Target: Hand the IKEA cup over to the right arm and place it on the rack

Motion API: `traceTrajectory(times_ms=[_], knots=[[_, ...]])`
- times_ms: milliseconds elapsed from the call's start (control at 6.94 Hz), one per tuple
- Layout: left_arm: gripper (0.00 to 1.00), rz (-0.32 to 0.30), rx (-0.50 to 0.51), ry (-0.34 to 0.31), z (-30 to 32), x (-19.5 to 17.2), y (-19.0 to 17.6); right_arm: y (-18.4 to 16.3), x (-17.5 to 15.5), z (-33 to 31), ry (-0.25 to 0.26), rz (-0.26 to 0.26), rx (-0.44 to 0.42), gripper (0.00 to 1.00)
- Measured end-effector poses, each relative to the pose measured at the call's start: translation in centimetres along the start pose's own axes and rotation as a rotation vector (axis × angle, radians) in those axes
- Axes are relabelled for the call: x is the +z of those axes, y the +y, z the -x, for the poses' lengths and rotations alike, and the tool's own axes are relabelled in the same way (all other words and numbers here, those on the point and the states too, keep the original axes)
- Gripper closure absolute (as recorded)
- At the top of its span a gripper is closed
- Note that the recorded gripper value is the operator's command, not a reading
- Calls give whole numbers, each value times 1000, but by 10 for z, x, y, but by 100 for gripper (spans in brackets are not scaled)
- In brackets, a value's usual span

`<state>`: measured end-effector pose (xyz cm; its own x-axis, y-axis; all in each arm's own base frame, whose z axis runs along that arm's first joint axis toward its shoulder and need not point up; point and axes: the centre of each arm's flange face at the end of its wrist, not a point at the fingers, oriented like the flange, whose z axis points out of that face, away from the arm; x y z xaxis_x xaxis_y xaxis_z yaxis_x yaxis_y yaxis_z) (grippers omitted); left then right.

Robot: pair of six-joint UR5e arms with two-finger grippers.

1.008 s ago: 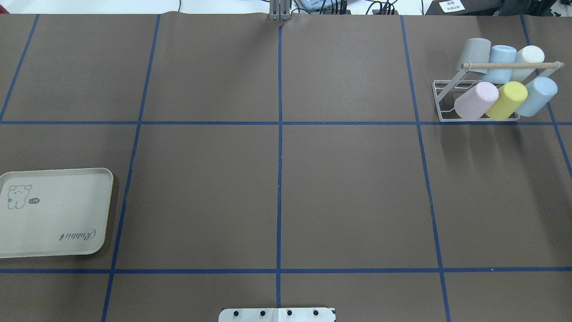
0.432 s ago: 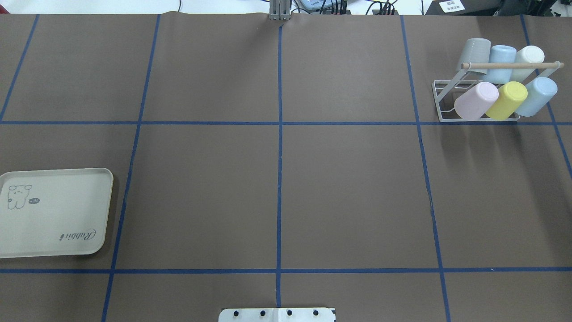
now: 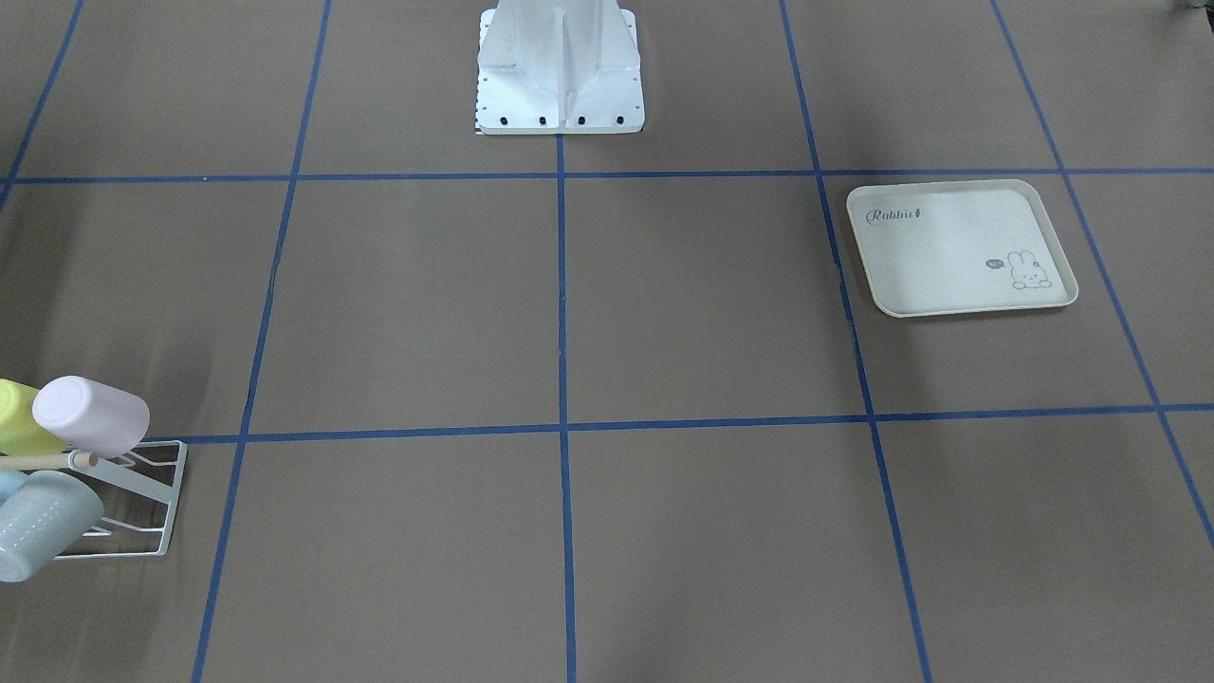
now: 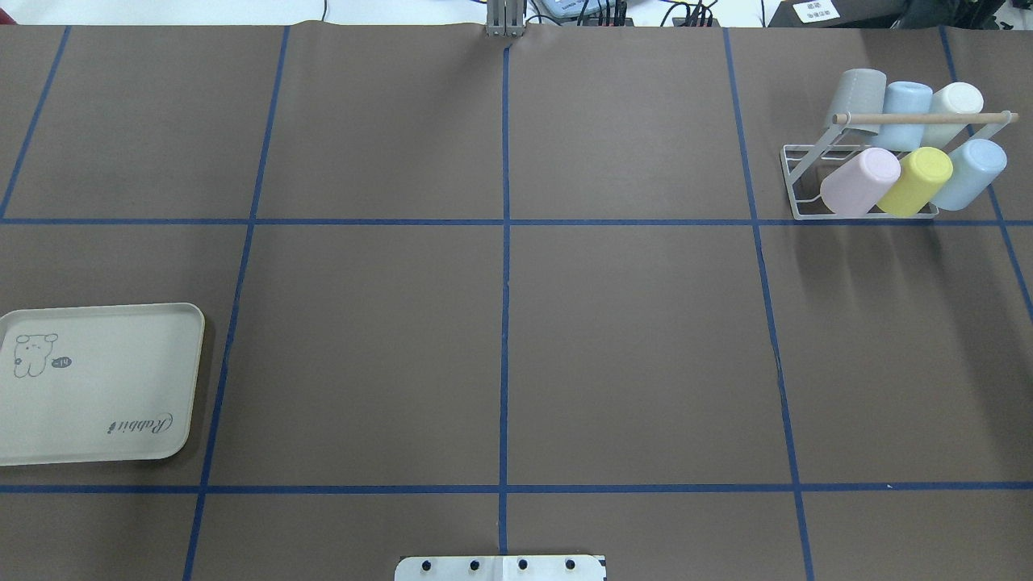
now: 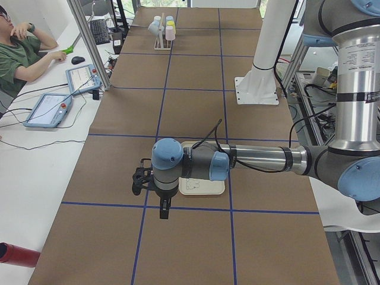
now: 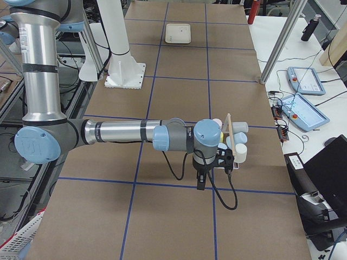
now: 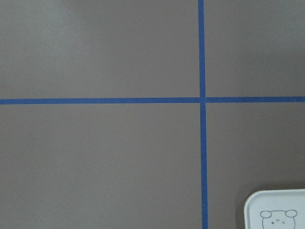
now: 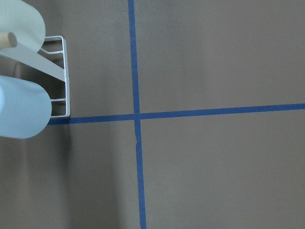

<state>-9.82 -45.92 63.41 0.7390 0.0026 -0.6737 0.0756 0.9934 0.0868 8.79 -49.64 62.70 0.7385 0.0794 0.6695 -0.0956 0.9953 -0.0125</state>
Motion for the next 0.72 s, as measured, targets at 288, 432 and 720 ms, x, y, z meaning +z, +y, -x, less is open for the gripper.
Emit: traceTrajectory(times_ms=[288,432,720], knots=[[0,0,0,0,0,0,0,1,4,-3,-5,9,8,0],[0,1,0,0,0,0,0,2,6,-4,-9,13,11,0],[0,2,-2,2,0,1,0,2,6,-4,-18,14,11,0]])
